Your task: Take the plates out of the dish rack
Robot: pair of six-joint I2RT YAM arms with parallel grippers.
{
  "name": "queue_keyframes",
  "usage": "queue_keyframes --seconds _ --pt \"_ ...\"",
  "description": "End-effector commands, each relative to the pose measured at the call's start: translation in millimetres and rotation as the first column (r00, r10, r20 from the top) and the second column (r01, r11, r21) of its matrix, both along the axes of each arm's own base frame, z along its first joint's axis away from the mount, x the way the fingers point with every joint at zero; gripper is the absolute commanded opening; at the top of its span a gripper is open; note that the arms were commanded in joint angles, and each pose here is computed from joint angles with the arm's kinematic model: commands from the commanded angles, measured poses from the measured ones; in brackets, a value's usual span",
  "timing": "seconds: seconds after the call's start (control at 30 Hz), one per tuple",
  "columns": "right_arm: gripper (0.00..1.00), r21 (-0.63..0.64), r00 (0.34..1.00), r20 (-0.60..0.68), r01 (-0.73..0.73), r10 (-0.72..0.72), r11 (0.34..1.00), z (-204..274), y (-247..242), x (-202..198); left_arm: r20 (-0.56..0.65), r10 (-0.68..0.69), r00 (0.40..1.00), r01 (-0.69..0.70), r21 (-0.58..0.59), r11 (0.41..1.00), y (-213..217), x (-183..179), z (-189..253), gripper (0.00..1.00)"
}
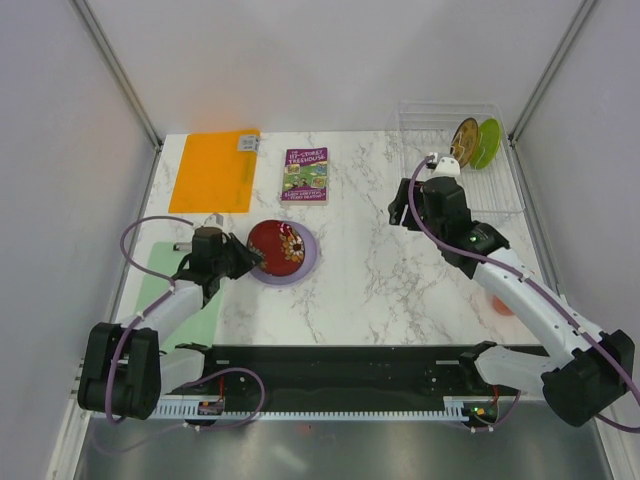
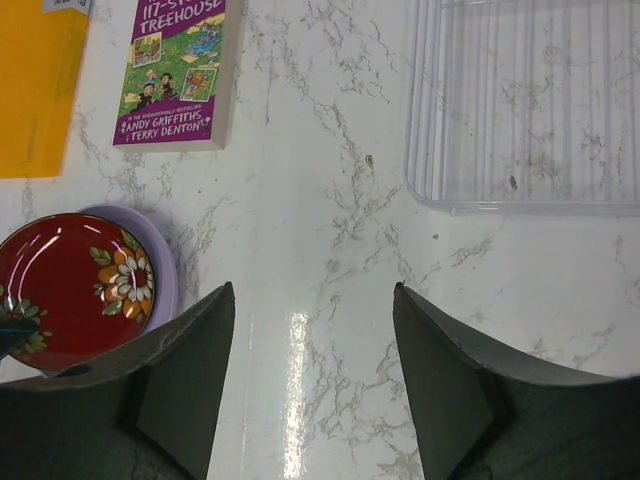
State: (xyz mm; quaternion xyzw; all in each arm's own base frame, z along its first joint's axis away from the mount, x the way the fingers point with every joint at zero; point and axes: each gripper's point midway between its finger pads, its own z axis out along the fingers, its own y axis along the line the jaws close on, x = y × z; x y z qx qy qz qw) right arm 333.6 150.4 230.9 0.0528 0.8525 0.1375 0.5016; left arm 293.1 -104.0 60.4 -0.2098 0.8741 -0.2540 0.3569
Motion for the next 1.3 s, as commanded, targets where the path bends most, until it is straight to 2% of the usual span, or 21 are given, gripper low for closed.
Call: queue_keyframes --seconds 0.0,0.03,0.1,0.13,0.23,0.33,0.47,0.57,0.63,0.67,0.7,0.77,0.8,0.9,1.1,1.27 --pt "0.72 -0.025 0.999 0.037 0.028 -0.027 0.999 14.8 -7.5 8.6 -0.063 -0.007 0.998 0.008 0.017 1.000 0.8 -3.8 -2.7 0.25" --pt "0.72 -0.034 0.999 0.034 0.030 -0.029 0.999 13.0 -8.1 9.5 -0.064 -0.008 0.998 0.009 0.018 1.000 1.0 -4.7 -2.4 0.40" --pt "0.72 -0.041 0.999 0.035 0.036 -0.035 0.998 12.5 -9.9 11.2 -0.064 -0.009 0.998 0.010 0.023 1.000 2.0 -6.8 -2.1 0.48" --pt "0.72 -0.050 0.999 0.036 0.041 -0.039 0.998 12.4 -11.1 12.9 -0.062 -0.010 0.998 0.011 0.024 1.000 2.1 -7.1 -1.3 0.60" --pt "0.72 -0.073 0.998 0.039 0.056 -0.053 0.996 13.4 -16.0 17.8 -0.059 -0.010 0.998 0.012 0.029 1.000 2.9 -7.9 0.4 0.73" --pt "0.72 -0.121 0.994 0.059 0.096 -0.089 0.988 19.8 -27.9 26.9 -0.047 -0.022 0.999 0.024 0.033 0.999 2.0 -6.6 4.1 0.80" --pt "0.77 -0.224 0.968 0.106 0.246 -0.228 0.943 36.7 -66.9 42.9 -0.019 -0.013 1.000 0.014 0.059 0.998 6.8 -5.4 14.7 0.85" --pt "0.77 -0.305 0.891 0.168 0.453 -0.421 0.837 49.4 -127.4 63.4 0.050 0.018 0.999 -0.023 0.094 0.995 16.3 -3.3 36.0 0.89" --pt "0.77 -0.340 0.869 0.164 0.494 -0.467 0.800 47.7 -148.1 84.2 0.099 0.020 0.995 -0.030 0.100 0.995 18.4 -2.0 52.1 0.99" --pt "0.77 -0.341 0.848 0.165 0.529 -0.504 0.777 47.4 -167.7 92.7 0.152 0.015 0.988 -0.031 0.100 0.994 19.0 -2.2 67.5 1.00" --pt "0.77 -0.327 0.846 0.174 0.533 -0.505 0.781 55.6 -172.7 104.0 0.184 0.010 0.983 -0.029 0.100 0.995 18.8 -0.6 78.6 1.00" --pt "0.77 -0.349 0.824 0.144 0.560 -0.548 0.751 37.5 -195.6 123.4 0.246 -0.012 0.969 -0.015 0.106 0.994 17.9 -1.2 97.7 1.00" --pt "0.76 -0.335 0.821 0.154 0.566 -0.549 0.753 44.4 -199.9 134.3 0.276 -0.020 0.961 -0.011 0.109 0.994 17.4 0.4 108.7 1.00" --pt "0.74 -0.346 0.823 0.122 0.559 -0.554 0.754 22.1 -217.3 171.7 0.324 -0.079 0.943 0.041 0.123 0.992 11.1 1.8 127.4 1.00" --pt "0.71 -0.340 0.848 0.099 0.520 -0.520 0.784 -1.3 -243.9 235.7 0.301 -0.129 0.945 0.094 0.130 0.987 2.6 13.1 132.5 1.00" --pt "0.72 -0.374 0.854 0.121 0.511 -0.505 0.774 -9.6 -258.6 267.4 0.308 -0.131 0.942 0.096 0.128 0.987 0.7 21.9 132.0 1.00"
